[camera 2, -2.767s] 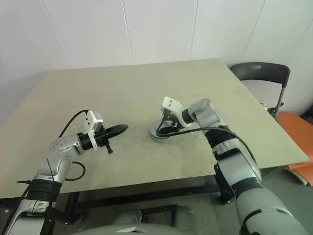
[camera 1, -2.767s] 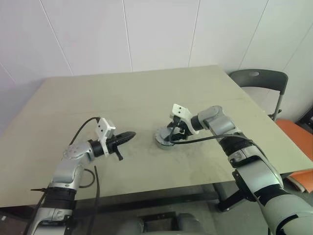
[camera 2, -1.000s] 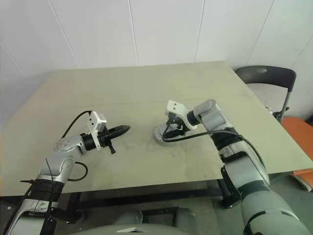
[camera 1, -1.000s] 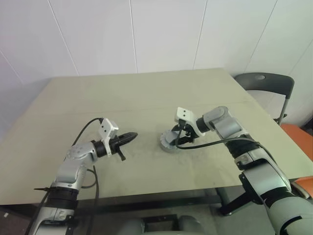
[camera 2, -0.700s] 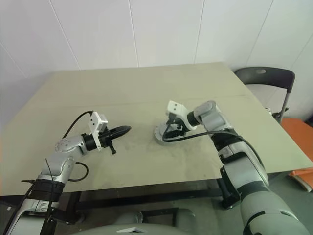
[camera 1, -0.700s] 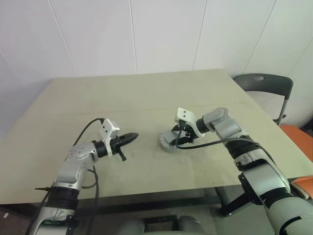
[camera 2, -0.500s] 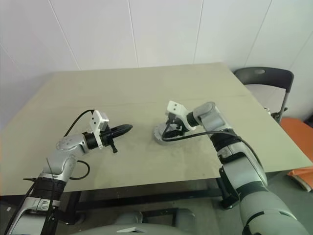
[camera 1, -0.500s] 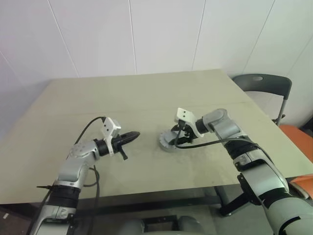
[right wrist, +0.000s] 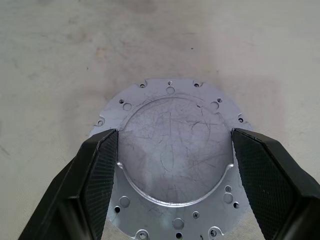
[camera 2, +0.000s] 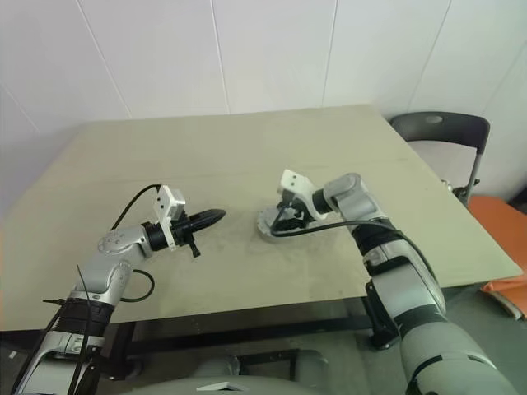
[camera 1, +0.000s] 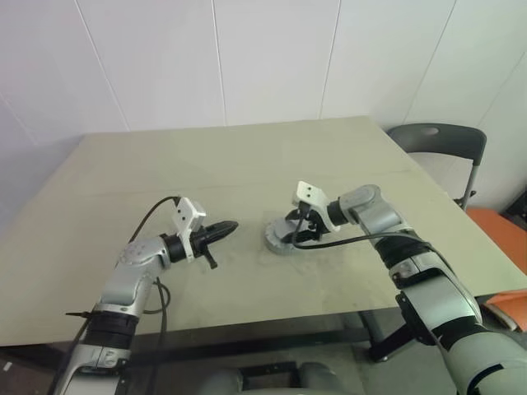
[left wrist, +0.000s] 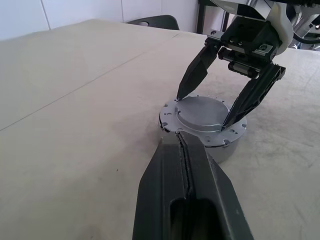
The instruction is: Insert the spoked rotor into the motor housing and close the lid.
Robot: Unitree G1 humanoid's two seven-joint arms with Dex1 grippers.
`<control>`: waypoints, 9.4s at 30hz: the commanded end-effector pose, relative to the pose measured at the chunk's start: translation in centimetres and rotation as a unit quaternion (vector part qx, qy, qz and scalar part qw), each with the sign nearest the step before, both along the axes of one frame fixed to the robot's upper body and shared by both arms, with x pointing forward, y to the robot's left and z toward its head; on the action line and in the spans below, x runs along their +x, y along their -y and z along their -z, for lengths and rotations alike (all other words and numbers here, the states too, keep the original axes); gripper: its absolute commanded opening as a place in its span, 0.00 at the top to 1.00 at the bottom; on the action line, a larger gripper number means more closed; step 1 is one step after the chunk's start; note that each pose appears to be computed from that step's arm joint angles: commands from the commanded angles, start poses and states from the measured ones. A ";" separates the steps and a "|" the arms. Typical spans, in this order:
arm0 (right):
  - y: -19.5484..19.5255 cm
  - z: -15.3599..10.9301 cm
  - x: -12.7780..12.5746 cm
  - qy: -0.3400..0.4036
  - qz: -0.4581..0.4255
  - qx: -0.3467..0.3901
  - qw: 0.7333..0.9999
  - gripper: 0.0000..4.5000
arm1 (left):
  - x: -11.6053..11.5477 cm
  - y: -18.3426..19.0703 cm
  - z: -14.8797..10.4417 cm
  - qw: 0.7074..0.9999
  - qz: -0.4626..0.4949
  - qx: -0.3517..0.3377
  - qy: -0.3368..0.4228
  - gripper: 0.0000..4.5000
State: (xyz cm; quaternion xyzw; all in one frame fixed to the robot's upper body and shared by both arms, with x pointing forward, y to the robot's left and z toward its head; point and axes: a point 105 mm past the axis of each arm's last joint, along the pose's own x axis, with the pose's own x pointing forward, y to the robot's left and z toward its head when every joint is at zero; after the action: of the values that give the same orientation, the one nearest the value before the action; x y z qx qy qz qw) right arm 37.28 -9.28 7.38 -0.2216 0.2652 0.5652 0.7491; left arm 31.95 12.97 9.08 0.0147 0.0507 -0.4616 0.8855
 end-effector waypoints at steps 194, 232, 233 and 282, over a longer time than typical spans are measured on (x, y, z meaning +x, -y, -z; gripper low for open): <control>1.1 0.1 0.2 0.029 0.005 0.009 1.000 0.28 | 0.2 1.1 -0.4 1.000 0.018 0.011 0.013 1.00; -0.1 0.9 0.3 0.016 0.025 0.037 0.999 0.28 | 0.1 1.6 0.0 1.000 0.022 0.014 0.008 1.00; -0.1 1.0 0.3 0.018 0.026 0.038 0.999 0.28 | 0.1 1.6 0.0 1.000 0.022 0.013 0.008 1.00; 1.4 -0.1 2.9 0.098 0.097 0.023 0.990 0.28 | 0.1 2.2 0.2 0.999 0.030 0.011 0.004 1.00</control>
State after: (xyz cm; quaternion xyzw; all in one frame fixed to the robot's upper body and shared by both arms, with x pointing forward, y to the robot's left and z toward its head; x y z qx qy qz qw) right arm 38.62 -9.09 6.65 -0.2074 0.2015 0.5259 0.7998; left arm 31.81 11.10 8.03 0.0199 0.0673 -0.4838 0.8724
